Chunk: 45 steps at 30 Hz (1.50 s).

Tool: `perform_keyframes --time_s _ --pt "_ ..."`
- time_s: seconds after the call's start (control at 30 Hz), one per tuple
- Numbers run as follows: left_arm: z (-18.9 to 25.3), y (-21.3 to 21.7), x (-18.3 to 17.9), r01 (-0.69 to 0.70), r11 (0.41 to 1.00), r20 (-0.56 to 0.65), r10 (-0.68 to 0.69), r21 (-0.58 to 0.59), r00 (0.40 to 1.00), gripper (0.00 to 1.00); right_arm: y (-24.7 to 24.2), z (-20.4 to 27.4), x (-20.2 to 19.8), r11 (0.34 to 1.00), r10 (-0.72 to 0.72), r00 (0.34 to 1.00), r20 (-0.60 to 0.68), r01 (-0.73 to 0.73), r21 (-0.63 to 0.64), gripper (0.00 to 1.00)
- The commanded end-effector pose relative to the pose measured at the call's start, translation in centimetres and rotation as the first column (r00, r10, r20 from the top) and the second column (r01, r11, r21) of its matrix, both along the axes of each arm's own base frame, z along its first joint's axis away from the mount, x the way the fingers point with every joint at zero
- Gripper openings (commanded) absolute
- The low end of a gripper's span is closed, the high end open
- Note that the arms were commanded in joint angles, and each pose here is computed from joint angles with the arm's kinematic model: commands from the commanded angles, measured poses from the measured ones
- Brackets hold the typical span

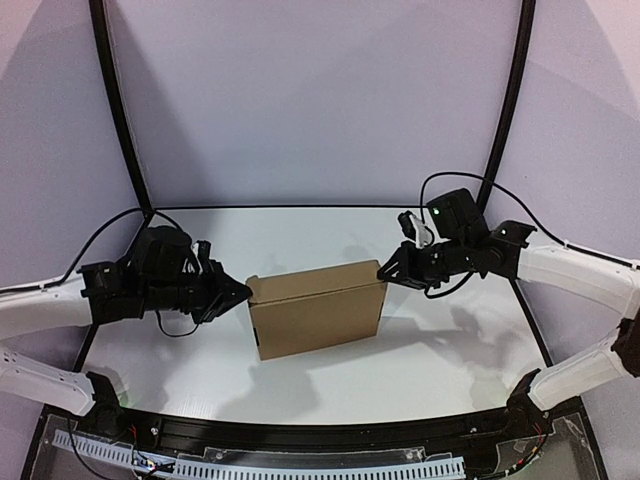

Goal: Fold the paper box

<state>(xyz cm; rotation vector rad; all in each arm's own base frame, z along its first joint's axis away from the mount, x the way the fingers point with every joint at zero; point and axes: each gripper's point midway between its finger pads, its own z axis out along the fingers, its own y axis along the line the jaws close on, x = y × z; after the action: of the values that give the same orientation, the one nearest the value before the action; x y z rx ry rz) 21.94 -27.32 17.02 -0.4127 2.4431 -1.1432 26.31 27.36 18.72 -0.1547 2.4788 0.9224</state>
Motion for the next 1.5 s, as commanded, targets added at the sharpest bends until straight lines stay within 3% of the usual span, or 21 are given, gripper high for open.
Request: perform_keyframes --time_s 0.0,0.1,0.27,0.5,0.6,0.63,0.67,0.7,0.73,1.0,1.13,1.3,1.47 --pt "-13.8 11.5 -10.5 0.308 0.713 -0.505 0.075 0.630 0.860 0.01 -1.5 -4.0 -4.6 0.946 0.182 0.972 -0.152 -0.215 -0.243 0.22" --pt "-11.9 10.4 -8.5 0.309 0.691 -0.448 0.025 0.654 0.894 0.01 -0.3 -1.2 -3.3 0.933 0.250 0.966 -0.061 -0.258 -0.250 0.26" --pt "-10.6 8.9 -6.3 0.324 0.652 -0.403 -0.031 0.685 0.915 0.01 0.9 1.9 -0.9 0.899 0.331 0.942 0.043 -0.302 -0.317 0.43" --pt "-10.9 9.2 -6.2 0.344 0.620 -0.407 -0.043 0.705 0.913 0.01 1.0 5.8 1.3 0.848 0.419 0.890 0.178 -0.314 -0.428 0.85" --pt "-10.5 9.3 -6.0 0.337 0.618 -0.393 -0.049 0.710 0.918 0.01 2.4 7.7 0.8 0.800 0.553 0.788 0.270 -0.412 -0.436 0.98" --pt "-10.4 9.2 -5.9 0.337 0.619 -0.389 -0.055 0.710 0.920 0.01 3.7 8.4 -0.5 0.738 0.664 0.675 0.320 -0.523 -0.427 0.98" --pt "-10.3 9.2 -5.9 0.339 0.618 -0.389 -0.058 0.709 0.920 0.01 4.1 8.6 -0.9 0.718 0.690 0.645 0.329 -0.554 -0.421 0.98" --pt "-10.1 8.9 -5.7 0.340 0.619 -0.384 -0.067 0.708 0.921 0.01 5.2 9.0 -2.8 0.614 0.789 0.500 0.358 -0.672 -0.415 0.98" --pt "-10.1 8.9 -5.7 0.345 0.614 -0.386 -0.071 0.710 0.920 0.01 5.5 8.9 -3.5 0.539 0.838 0.401 0.371 -0.717 -0.442 0.98" --pt "-10.0 9.1 -5.8 0.359 0.599 -0.393 -0.080 0.716 0.916 0.01 6.1 5.7 -2.7 0.244 0.948 0.030 0.317 -0.707 -0.664 0.98" --pt "-9.6 8.7 -5.4 0.347 0.610 -0.379 -0.083 0.713 0.922 0.01 7.1 5.0 -1.7 0.194 0.963 0.015 0.268 -0.729 -0.657 0.98" --pt "-9.7 8.5 -5.3 0.339 0.621 -0.376 -0.076 0.707 0.923 0.01 7.4 2.8 -2.9 0.082 0.983 -0.037 0.178 -0.785 -0.614 0.98" --pt "-9.8 8.6 -5.6 0.328 0.635 -0.378 -0.061 0.699 0.924 0.01 8.5 2.1 -5.1 0.063 0.983 -0.045 0.180 -0.831 -0.553 0.98"
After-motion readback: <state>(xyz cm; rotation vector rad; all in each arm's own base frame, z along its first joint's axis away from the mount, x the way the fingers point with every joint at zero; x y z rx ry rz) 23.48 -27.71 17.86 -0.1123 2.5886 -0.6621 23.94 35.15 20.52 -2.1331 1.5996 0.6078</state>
